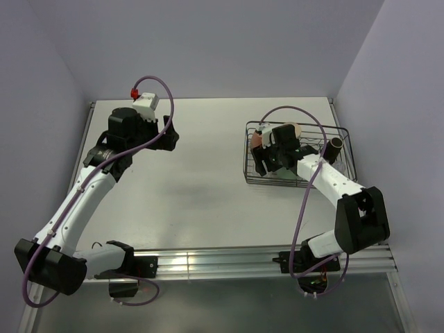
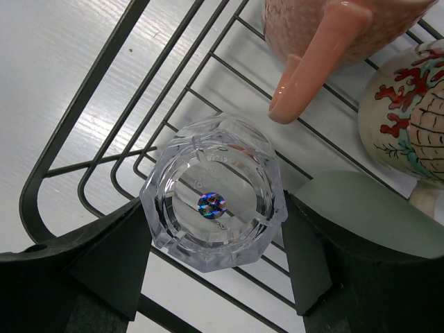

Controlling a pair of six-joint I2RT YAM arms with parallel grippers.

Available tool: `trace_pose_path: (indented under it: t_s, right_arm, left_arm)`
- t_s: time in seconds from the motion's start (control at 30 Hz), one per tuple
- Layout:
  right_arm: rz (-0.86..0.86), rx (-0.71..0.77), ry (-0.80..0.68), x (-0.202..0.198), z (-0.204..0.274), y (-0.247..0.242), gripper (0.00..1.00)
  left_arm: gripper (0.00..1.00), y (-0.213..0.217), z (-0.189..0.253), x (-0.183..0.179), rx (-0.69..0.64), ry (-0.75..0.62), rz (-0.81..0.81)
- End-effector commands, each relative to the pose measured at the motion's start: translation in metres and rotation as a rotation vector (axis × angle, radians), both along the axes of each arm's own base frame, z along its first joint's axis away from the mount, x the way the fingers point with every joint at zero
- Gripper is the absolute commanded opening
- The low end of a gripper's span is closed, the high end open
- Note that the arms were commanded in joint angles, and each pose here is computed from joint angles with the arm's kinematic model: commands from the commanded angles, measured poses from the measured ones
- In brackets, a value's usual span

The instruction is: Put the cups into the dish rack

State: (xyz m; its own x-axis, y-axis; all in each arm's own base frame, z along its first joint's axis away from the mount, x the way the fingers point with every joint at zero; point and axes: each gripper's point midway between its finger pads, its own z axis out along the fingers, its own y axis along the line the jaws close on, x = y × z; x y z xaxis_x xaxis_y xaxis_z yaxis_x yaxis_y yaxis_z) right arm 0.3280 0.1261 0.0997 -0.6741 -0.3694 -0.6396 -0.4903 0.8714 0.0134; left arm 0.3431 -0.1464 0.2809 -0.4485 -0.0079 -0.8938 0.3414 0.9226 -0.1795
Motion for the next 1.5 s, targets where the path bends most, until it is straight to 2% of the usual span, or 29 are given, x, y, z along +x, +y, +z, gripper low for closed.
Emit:
trace_pose_path:
  t_s: [0.0, 0.17, 0.27, 0.4, 0.57, 0.67, 0.7, 0.73, 0.87, 1.47]
  right_arm:
    - [0.003, 0.001, -0.033, 0.008, 0.0, 0.004, 0.2]
    - [0.003, 0.0, -0.03, 0.008, -0.002, 0.004, 0.28]
    - [0.003, -0.002, -0.018, 0.008, -0.005, 0.004, 0.39]
    - [-0.003, -0.004, -0.019, 0.007, -0.004, 0.003, 0.61]
    - [-0.017, 0.002, -0.03, 0.007, 0.003, 0.002, 0.65]
    - [-0.018, 0.002, -0.039, 0.005, 0.009, 0.001, 0.75]
    - [-0.019, 0.002, -0.04, 0.005, 0.011, 0.001, 0.87]
    - [-0.022, 0.003, -0.043, 0.005, 0.014, 0.0, 0.91]
    - [-0.025, 0.008, -0.055, 0.004, 0.023, 0.0, 1.0]
    - [0.002, 0.144, -0.203, 0.007, 0.119, 0.017, 1.0]
  left_arm:
    - [0.99, 0.0, 0.019, 0.006, -0.011, -0.046, 0.0]
    - [0.99, 0.0, 0.017, 0.006, -0.009, -0.042, -0.004]
    - [0.99, 0.001, 0.017, 0.006, -0.007, -0.043, 0.0]
    - [0.99, 0.002, 0.017, 0.005, -0.003, -0.043, 0.003]
    - [0.99, 0.002, 0.016, 0.005, -0.001, -0.041, -0.001]
    - [0.99, 0.003, 0.016, 0.005, 0.0, -0.044, 0.0]
    - [0.99, 0.003, 0.015, 0.005, 0.002, -0.04, -0.002]
    - [0.99, 0.003, 0.015, 0.006, 0.002, -0.04, 0.0]
    - [0.99, 0.004, 0.014, 0.006, 0.001, -0.042, 0.003]
    - [0.99, 0.009, 0.006, 0.006, 0.007, -0.028, 0.009]
